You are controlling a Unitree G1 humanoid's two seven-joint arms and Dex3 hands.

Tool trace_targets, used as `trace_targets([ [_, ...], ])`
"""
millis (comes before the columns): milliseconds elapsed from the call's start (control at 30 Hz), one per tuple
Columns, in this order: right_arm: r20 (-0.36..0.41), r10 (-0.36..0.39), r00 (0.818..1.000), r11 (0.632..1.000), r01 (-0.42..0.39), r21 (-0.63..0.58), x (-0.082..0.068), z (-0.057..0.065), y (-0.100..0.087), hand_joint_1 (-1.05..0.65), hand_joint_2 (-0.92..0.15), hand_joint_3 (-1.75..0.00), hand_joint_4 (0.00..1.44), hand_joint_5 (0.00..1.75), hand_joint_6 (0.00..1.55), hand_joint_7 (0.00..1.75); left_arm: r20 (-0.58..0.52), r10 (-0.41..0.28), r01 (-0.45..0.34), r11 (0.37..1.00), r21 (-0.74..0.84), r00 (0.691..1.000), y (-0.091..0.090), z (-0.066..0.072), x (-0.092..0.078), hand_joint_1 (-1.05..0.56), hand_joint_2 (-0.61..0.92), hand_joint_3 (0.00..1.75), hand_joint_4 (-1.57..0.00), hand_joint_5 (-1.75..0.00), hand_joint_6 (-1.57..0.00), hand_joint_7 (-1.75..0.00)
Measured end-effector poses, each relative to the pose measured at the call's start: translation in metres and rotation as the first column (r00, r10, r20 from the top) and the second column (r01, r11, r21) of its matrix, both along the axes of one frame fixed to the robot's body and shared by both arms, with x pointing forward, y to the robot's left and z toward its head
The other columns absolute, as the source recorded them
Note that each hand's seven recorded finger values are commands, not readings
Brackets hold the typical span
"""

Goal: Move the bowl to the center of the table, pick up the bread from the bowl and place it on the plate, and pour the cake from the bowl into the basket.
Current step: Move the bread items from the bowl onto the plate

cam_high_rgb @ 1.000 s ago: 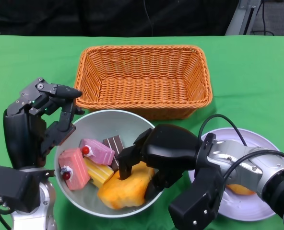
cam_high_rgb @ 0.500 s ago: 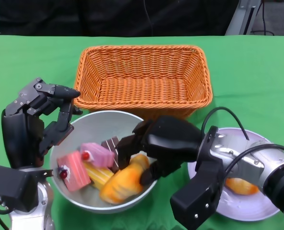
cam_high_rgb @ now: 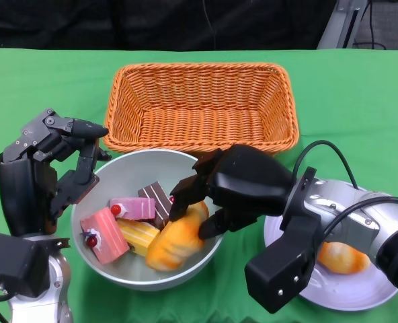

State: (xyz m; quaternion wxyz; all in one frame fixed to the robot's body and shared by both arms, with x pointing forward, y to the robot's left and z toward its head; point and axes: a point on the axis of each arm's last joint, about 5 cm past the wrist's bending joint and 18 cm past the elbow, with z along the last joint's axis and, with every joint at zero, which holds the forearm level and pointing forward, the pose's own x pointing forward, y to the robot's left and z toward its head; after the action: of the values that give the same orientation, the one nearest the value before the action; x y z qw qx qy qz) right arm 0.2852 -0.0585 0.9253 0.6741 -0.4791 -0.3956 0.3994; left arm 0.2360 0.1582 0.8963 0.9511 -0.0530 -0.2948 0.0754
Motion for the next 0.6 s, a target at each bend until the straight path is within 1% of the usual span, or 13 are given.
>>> trace_targets([
  [67, 0.003, -0.012, 1.0, 1.0, 0.011, 0.029, 0.001, 0.004, -0.002, -0.19, -0.91, -0.02, 0.85, 1.43, 1.02, 0.58, 0.0, 0.001, -0.001, 1.0, -0.001, 1.0, 0.0, 0.0, 0.0, -0.1, 0.8, 0.65, -0.83, -1.46, -0.88, -1.0],
  [100, 0.005, -0.013, 1.0, 0.999, 0.013, 0.039, 0.002, 0.005, -0.003, -0.19, -0.92, -0.02, 0.8, 1.56, 0.96, 0.77, 0.0, 0.001, -0.001, 1.0, -0.002, 1.0, 0.0, 0.0, 0.0, -0.09, 0.8, 0.65, -0.83, -1.45, -0.88, -1.0],
  [133, 0.004, -0.013, 1.0, 0.999, 0.013, 0.047, 0.002, 0.006, -0.004, -0.18, -0.92, -0.02, 0.78, 1.61, 0.91, 0.91, -0.001, 0.002, -0.002, 1.0, -0.006, 1.0, 0.001, 0.0, 0.0, -0.09, 0.8, 0.64, -0.83, -1.45, -0.88, -0.99],
  [200, 0.009, -0.016, 1.0, 0.998, 0.015, 0.059, 0.003, 0.006, -0.006, -0.18, -0.92, -0.01, 0.75, 1.66, 0.85, 1.04, -0.004, 0.002, -0.002, 1.0, -0.006, 1.0, 0.001, -0.001, 0.0, -0.1, 0.8, 0.64, -0.83, -1.45, -0.88, -0.99],
  [233, 0.012, -0.016, 1.0, 0.998, 0.015, 0.068, 0.003, 0.007, -0.006, -0.17, -0.91, -0.01, 0.75, 1.67, 0.84, 1.06, -0.006, 0.002, -0.003, 1.0, -0.003, 1.0, 0.001, -0.001, 0.0, -0.11, 0.8, 0.63, -0.84, -1.45, -0.89, -0.99],
  [300, 0.018, -0.014, 1.0, 0.996, 0.012, 0.087, 0.003, 0.007, -0.008, -0.17, -0.92, -0.01, 0.76, 1.64, 0.84, 1.04, -0.009, 0.003, -0.003, 1.0, 0.002, 1.0, 0.002, -0.002, 0.0, -0.11, 0.81, 0.63, -0.84, -1.46, -0.89, -0.99],
  [367, 0.019, -0.01, 1.0, 0.995, 0.008, 0.104, 0.003, 0.008, -0.009, -0.18, -0.92, -0.01, 0.76, 1.64, 0.84, 1.06, -0.009, 0.005, -0.005, 1.0, 0.005, 1.0, 0.003, -0.001, 0.0, -0.1, 0.81, 0.63, -0.84, -1.46, -0.89, -0.99],
  [433, 0.024, -0.009, 1.0, 0.991, 0.005, 0.131, 0.002, 0.007, -0.009, -0.17, -0.91, 0.0, 0.74, 1.72, 0.71, 1.38, -0.01, 0.005, -0.005, 1.0, 0.005, 1.0, 0.004, -0.002, 0.0, -0.1, 0.81, 0.62, -0.84, -1.45, -0.89, -0.99],
  [500, 0.029, -0.012, 1.0, 0.986, 0.007, 0.169, 0.002, 0.006, -0.01, -0.16, -0.9, 0.0, 0.75, 1.74, 0.67, 1.48, -0.011, 0.005, -0.005, 1.0, 0.005, 1.0, 0.004, -0.002, 0.0, -0.09, 0.82, 0.62, -0.83, -1.45, -0.89, -0.99],
  [567, 0.029, -0.015, 0.999, 0.981, 0.009, 0.195, 0.001, 0.004, -0.011, -0.16, -0.91, -0.01, 0.74, 1.74, 0.68, 1.41, -0.011, 0.004, -0.004, 1.0, 0.004, 1.0, 0.004, -0.002, 0.0, -0.09, 0.82, 0.61, -0.83, -1.44, -0.89, -0.98],
  [600, 0.026, -0.018, 0.999, 0.979, 0.012, 0.202, 0.001, 0.003, -0.012, -0.16, -0.91, -0.01, 0.75, 1.7, 0.75, 1.21, -0.011, 0.003, -0.002, 1.0, 0.004, 1.0, 0.004, -0.002, 0.0, -0.09, 0.82, 0.61, -0.83, -1.44, -0.89, -0.98],
])
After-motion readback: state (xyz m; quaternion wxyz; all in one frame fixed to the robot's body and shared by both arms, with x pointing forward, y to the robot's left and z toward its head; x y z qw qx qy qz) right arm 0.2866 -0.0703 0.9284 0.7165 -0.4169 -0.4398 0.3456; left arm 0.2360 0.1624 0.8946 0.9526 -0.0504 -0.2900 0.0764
